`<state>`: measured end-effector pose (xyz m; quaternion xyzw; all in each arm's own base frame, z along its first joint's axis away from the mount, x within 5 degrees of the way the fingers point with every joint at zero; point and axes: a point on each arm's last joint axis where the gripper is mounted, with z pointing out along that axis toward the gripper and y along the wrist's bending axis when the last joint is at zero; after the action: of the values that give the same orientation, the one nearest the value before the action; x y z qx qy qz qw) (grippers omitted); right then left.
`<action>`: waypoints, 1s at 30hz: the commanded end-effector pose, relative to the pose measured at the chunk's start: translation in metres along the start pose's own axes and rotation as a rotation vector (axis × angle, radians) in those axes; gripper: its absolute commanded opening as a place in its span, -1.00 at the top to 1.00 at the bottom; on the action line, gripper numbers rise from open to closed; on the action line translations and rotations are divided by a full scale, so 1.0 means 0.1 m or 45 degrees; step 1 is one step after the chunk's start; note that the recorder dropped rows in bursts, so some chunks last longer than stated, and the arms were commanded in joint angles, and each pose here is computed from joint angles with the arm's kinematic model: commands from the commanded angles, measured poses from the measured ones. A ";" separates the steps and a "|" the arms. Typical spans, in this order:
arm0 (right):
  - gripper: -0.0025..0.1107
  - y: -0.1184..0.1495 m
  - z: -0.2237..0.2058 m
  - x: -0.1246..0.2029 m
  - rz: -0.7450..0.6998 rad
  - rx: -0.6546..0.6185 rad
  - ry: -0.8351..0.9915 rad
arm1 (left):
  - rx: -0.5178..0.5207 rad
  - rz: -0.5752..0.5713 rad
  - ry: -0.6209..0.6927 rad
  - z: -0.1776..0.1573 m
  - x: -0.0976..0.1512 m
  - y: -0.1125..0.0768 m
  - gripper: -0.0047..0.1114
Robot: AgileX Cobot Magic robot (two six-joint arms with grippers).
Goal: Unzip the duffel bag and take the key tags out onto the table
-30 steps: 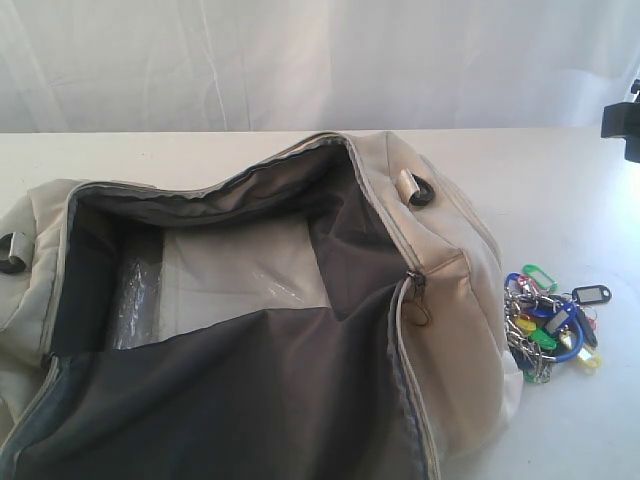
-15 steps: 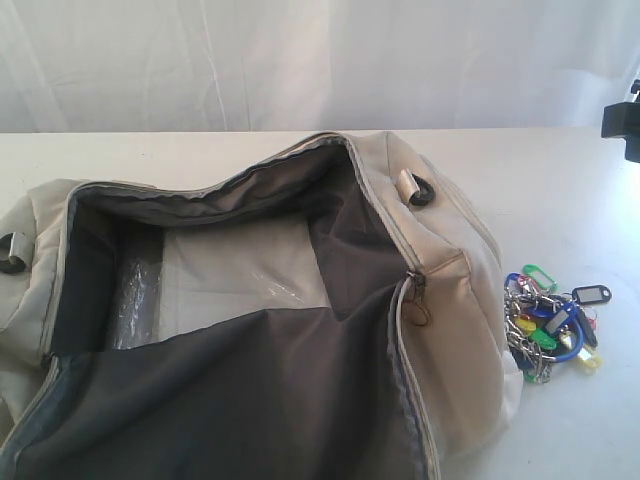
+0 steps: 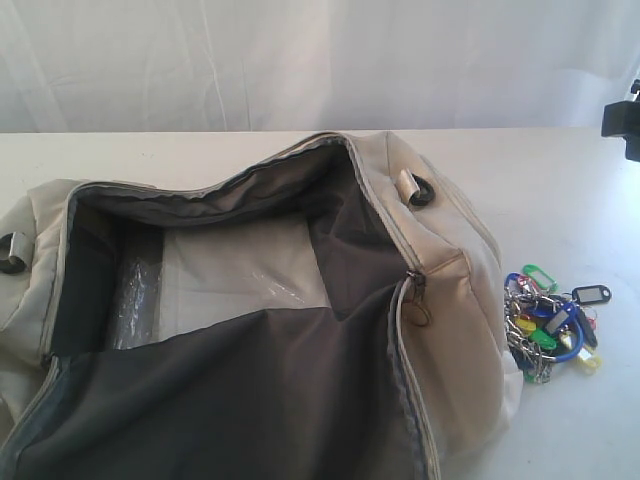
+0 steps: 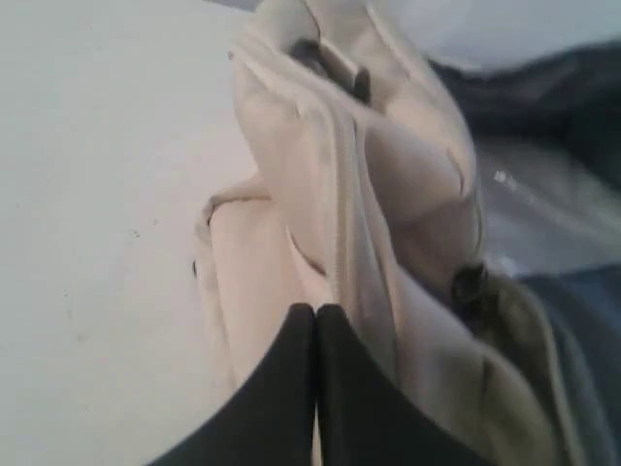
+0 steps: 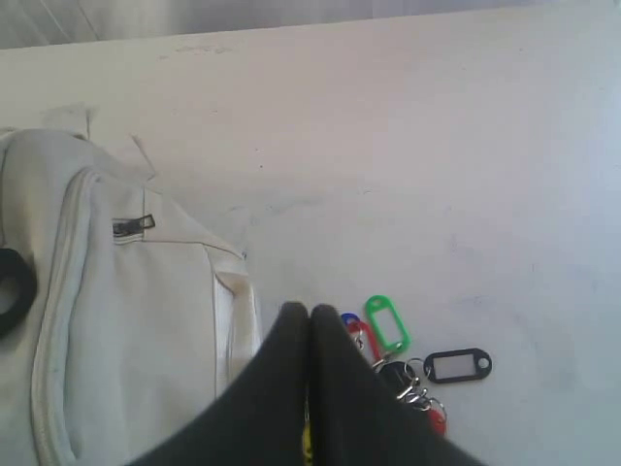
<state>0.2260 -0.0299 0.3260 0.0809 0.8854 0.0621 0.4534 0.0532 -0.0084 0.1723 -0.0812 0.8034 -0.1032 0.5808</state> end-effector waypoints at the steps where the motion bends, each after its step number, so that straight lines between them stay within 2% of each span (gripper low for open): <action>1: 0.96 0.00 -0.02 -0.01 0.001 0.006 -0.027 | 0.000 0.267 0.107 0.00 0.09 0.01 0.92; 6: 0.96 0.00 -0.02 -0.01 0.001 0.006 -0.027 | 0.002 0.308 0.110 0.00 0.09 0.01 0.92; 17: 0.96 0.00 -0.02 -0.02 0.001 0.007 -0.029 | -0.055 0.260 0.115 0.00 0.09 0.05 0.92; 30: 0.96 0.00 -0.02 -0.02 0.001 0.007 -0.029 | -0.056 0.226 0.121 0.00 0.10 0.05 0.92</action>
<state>0.2262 -0.0301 0.3263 0.0823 0.8845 0.0619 0.4550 0.0503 -0.0058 0.1637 -0.0115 0.8353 -0.0338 0.5486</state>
